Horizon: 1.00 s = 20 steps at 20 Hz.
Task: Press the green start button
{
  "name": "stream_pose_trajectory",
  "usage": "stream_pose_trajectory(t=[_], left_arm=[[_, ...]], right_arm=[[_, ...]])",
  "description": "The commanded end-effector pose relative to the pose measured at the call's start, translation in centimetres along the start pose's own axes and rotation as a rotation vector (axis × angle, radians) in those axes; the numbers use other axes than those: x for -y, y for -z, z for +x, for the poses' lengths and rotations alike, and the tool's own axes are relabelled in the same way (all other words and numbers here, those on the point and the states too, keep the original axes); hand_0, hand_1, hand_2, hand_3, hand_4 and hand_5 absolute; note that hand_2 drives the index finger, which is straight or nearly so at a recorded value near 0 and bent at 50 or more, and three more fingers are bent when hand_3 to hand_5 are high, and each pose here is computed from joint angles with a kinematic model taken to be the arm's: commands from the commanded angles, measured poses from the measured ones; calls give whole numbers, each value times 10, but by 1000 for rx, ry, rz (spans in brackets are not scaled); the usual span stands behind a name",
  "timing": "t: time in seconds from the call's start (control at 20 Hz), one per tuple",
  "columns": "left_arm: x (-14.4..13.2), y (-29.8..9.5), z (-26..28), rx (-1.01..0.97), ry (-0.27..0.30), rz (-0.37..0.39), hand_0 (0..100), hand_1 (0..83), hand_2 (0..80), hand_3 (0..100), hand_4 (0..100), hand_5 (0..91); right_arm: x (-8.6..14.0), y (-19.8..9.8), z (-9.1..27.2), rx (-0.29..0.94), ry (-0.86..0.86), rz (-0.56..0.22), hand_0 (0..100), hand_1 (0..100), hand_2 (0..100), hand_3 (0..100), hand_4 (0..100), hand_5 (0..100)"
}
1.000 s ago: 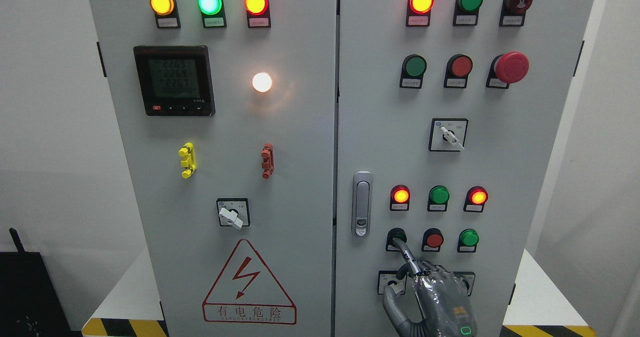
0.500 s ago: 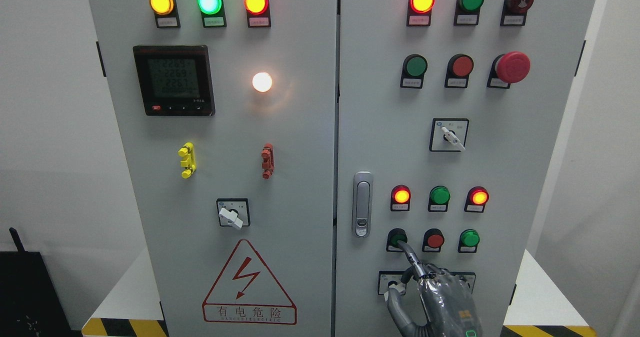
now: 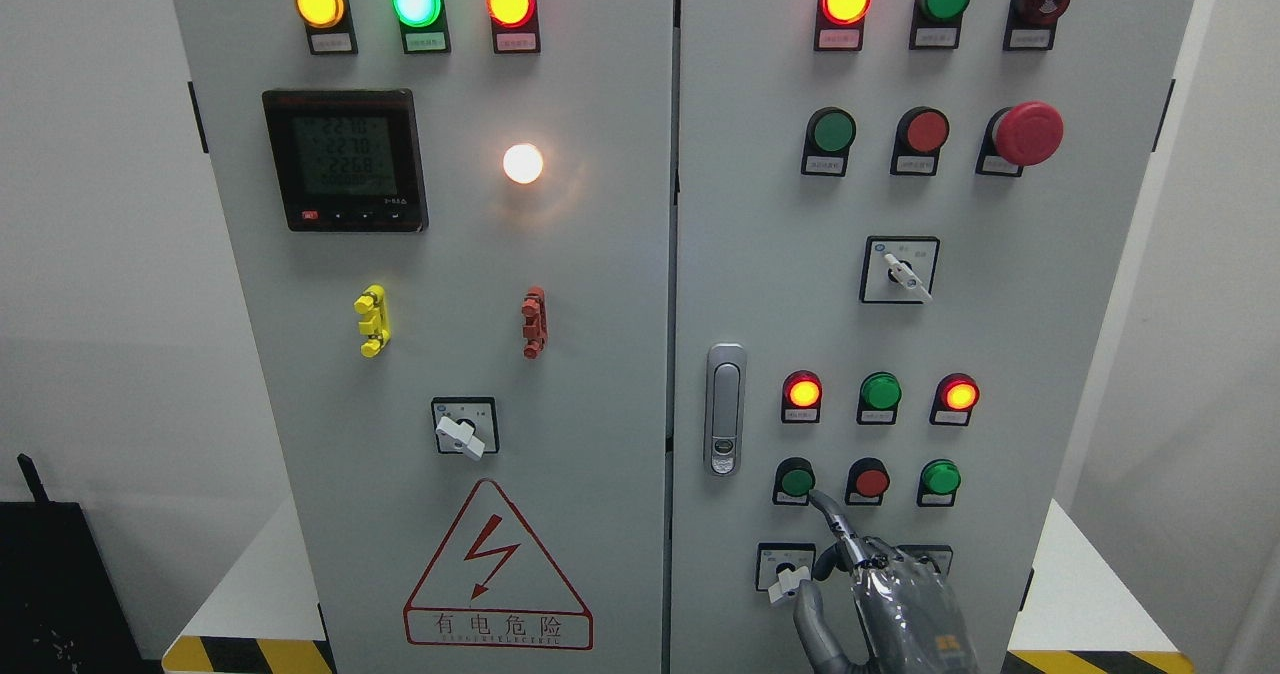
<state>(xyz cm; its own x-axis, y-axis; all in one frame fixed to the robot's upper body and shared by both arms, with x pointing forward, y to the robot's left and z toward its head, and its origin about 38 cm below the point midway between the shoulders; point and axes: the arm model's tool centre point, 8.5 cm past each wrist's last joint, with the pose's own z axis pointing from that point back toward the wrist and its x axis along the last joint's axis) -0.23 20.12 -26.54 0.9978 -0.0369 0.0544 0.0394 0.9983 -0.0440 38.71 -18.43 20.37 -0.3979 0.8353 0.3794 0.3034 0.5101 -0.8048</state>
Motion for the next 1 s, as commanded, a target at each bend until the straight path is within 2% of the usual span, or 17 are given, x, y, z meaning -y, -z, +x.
stream_pose_trajectory(t=[0.0,0.15,0.25,0.4,0.65,0.7,0.75,0.8,0.95], left_arm=[[0,0,0,-1,0,0,120,556,0,0,0,0],[0,0,0,-1,0,0,120,556,0,0,0,0],[0,0,0,-1,0,0,120,556,0,0,0,0],[0,0,0,-1,0,0,120,556,0,0,0,0],[0,0,0,-1,0,0,120,556,0,0,0,0],[0,0,0,-1,0,0,120,556,0,0,0,0],[0,0,0,-1,0,0,120,556,0,0,0,0],[0,0,0,-1,0,0,120,556,0,0,0,0],[0,0,0,-1,0,0,120,556,0,0,0,0]], right_arm=[[16,-15,7,11,54,-53,890,436,0,591,550,420],[19,-20,8,13,105,-68,911,424,0,581,533,384],[21,-24,10,11,143,-79,914,415,0,552,489,317],[23,-32,11,1,199,-88,910,408,0,512,449,282],[24,-43,11,-17,334,-107,903,379,0,379,334,181],[24,-45,11,-29,362,-109,894,350,0,311,269,114],[24,-47,13,-35,398,-110,891,347,0,308,262,115],[24,-49,17,-38,445,-100,879,326,0,260,219,79],[23,-56,23,-55,586,-69,706,267,0,186,137,0]])
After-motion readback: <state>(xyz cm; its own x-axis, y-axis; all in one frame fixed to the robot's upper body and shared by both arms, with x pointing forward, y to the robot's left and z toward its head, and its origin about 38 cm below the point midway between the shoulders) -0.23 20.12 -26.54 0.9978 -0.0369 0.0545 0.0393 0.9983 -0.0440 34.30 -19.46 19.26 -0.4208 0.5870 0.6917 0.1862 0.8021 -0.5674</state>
